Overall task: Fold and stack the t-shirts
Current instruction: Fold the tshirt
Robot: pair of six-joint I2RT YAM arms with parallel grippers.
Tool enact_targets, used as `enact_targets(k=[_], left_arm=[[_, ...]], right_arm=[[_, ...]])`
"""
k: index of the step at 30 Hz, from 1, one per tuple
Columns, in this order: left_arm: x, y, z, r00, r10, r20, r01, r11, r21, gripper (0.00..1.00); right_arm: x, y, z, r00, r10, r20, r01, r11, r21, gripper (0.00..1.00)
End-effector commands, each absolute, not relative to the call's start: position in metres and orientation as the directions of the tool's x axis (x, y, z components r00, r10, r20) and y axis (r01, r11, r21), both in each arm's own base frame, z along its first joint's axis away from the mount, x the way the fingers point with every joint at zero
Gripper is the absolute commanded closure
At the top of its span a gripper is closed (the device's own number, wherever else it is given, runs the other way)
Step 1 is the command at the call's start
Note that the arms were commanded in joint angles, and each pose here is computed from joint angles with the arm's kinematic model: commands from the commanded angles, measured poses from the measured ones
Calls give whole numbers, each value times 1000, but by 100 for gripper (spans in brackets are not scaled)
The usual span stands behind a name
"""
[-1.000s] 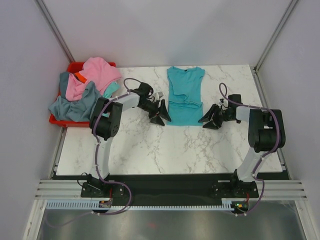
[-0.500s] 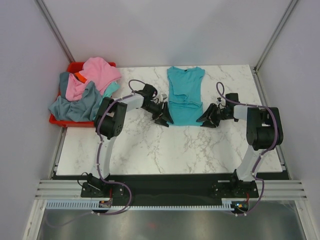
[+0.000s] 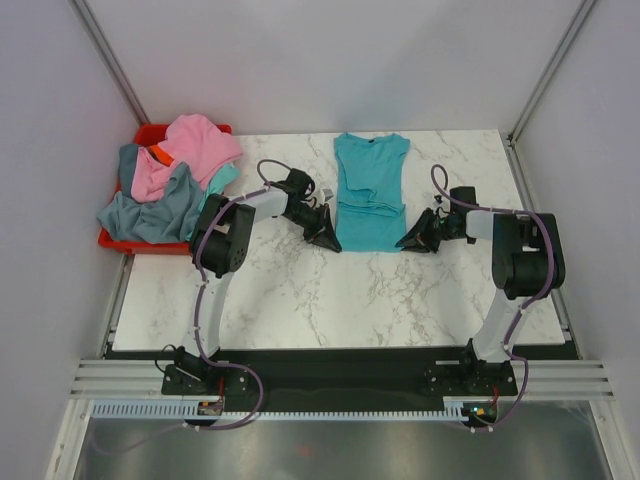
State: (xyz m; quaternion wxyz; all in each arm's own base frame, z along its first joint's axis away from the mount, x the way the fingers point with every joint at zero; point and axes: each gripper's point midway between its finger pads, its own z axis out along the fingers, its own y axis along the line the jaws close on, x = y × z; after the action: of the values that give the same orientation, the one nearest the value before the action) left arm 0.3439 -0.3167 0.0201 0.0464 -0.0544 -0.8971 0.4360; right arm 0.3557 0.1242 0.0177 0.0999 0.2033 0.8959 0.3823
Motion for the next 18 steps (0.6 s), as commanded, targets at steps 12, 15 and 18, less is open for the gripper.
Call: enact_targets(k=[12, 15, 18], left_arm=[[321, -332, 109, -948, 240, -211, 310, 540, -783, 98], [310, -336, 116, -935, 266, -233, 344, 535, -771, 98], [301, -338, 127, -920, 286, -266, 384, 528, -758, 98]], right_arm=[[373, 131, 93, -882, 417, -221, 87, 603, 793, 92], [372, 133, 111, -876, 417, -242, 58, 589, 806, 95], [368, 134, 126, -872, 418, -254, 40, 579, 814, 98]])
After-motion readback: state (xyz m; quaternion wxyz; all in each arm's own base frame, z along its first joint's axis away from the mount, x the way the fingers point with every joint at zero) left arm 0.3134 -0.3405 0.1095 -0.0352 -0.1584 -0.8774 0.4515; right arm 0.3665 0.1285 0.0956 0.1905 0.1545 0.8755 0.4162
